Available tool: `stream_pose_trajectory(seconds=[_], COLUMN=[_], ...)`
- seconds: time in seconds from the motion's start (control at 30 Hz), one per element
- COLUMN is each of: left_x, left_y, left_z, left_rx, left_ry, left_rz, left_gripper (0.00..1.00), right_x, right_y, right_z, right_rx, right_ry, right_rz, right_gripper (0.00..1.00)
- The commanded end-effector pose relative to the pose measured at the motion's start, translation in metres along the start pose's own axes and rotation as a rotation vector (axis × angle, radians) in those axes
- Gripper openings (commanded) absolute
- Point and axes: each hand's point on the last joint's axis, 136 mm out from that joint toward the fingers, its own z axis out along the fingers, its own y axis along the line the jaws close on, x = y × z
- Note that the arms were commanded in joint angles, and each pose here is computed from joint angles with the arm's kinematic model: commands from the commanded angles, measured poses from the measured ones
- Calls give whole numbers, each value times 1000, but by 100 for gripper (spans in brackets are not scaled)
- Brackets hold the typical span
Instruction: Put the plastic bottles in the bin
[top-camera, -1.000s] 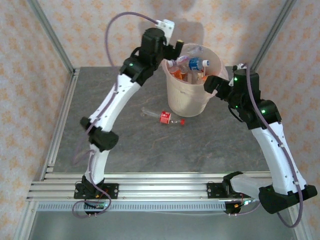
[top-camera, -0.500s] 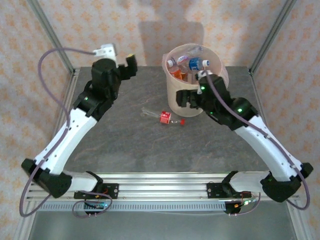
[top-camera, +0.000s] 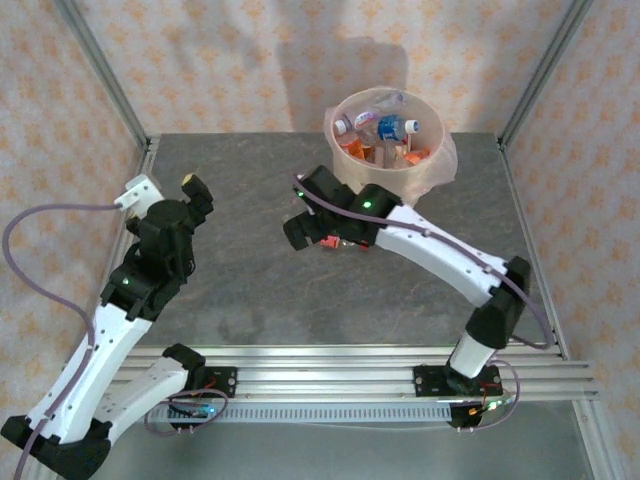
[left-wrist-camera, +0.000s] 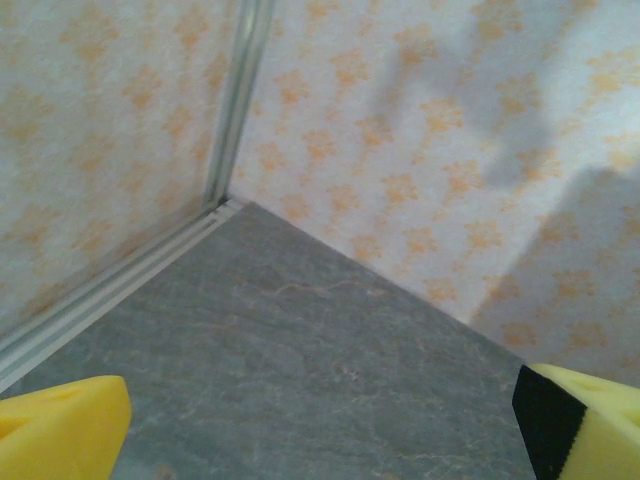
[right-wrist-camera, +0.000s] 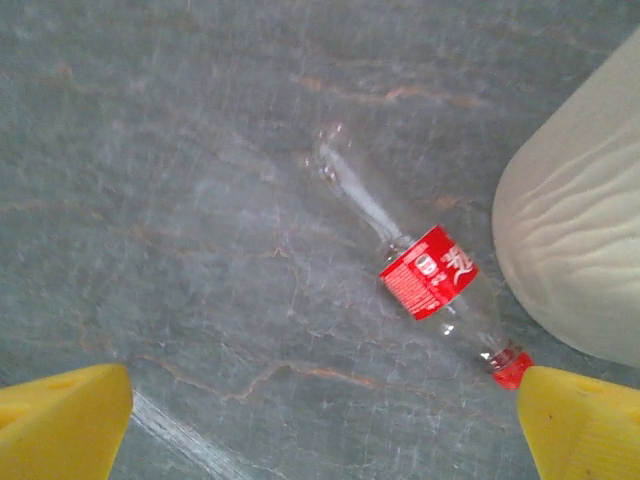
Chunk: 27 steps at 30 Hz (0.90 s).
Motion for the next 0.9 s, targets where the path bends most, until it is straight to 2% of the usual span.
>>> stream_pose_trajectory(seconds=[0.0,0.4,0.87], left_x=[18,75,82], left_y=[28,51,58], left_z=[0,6,7], left_rx=[-105,-158,-180], left_ry=[15,138,138], left_rz=[6,33,51], left_gripper=[100,100,100], right_x=[13,28,32], right_y=[4,-26,-43], right_z=[10,77,160], right_rx=[21,249,190], right_ry=[83,257,412], right_rz=[-86,-346,-414], right_gripper=[99,99,100])
